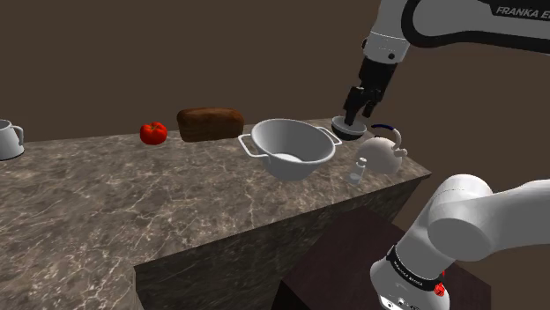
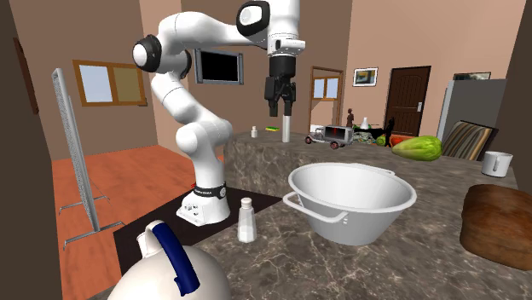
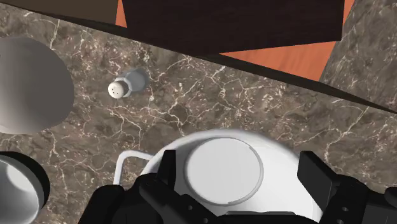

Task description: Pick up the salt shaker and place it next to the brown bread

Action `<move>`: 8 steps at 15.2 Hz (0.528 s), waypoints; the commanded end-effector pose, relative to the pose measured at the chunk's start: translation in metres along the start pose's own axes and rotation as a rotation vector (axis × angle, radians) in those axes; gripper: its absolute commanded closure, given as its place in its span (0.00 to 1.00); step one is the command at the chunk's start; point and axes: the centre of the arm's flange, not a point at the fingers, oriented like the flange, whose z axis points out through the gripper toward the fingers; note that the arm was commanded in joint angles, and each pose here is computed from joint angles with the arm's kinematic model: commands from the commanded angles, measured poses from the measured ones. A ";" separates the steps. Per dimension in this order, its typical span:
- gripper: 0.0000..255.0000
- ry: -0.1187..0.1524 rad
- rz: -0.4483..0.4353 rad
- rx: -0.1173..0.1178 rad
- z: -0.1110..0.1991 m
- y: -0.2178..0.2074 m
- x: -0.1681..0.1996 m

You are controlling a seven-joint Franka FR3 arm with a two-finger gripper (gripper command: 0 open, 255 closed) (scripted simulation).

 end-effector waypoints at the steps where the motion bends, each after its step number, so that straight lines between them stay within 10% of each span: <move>1: 0.00 0.000 0.000 0.000 0.000 0.000 0.000; 8: 0.00 0.078 0.074 0.056 0.069 0.069 -0.025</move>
